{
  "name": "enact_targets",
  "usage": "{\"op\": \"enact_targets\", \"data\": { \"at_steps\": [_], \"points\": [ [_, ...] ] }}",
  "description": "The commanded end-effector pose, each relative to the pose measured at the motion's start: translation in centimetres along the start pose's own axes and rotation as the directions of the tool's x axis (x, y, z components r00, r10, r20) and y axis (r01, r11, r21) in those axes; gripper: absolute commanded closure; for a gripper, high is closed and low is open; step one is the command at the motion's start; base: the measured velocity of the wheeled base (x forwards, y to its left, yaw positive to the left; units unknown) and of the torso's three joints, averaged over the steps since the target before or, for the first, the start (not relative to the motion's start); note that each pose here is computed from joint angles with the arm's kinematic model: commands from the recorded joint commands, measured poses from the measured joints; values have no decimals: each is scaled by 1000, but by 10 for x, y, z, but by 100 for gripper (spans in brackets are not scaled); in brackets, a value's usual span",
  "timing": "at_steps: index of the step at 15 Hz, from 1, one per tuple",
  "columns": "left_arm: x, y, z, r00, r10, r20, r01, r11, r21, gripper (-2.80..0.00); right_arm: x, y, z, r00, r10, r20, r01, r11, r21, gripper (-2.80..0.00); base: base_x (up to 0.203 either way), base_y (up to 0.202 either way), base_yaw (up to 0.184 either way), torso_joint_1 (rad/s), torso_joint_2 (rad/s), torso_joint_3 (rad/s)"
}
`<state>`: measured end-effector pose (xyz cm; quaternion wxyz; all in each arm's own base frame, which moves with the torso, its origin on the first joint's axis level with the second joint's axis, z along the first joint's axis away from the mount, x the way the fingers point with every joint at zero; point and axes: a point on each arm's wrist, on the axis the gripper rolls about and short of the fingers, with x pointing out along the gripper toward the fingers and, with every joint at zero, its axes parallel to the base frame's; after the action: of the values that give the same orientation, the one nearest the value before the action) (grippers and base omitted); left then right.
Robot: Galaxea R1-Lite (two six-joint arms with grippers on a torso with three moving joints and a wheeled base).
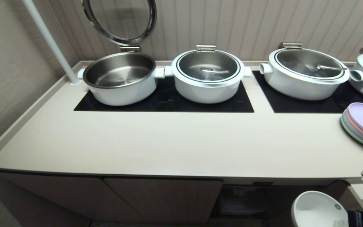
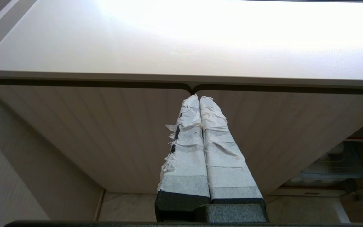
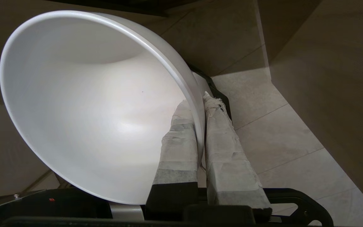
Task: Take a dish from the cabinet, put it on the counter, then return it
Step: Place it on the table
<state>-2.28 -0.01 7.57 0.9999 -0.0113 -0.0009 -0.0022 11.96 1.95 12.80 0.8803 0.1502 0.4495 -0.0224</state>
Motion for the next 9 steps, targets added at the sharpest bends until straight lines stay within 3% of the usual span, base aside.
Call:
{"op": "enact_targets", "data": {
  "at_steps": [1,9],
  "points": [
    [0,0,0,1000,0,1,0,1000,0,0,0,0,-1,1000,-1,-4,1,1000,22,0,0,0,0,0,0,0],
    [0,0,0,1000,0,1,0,1000,0,0,-2,0,-1,1000,5,8,-6,999,37,0,0,0,0,0,0,0]
  ]
}}
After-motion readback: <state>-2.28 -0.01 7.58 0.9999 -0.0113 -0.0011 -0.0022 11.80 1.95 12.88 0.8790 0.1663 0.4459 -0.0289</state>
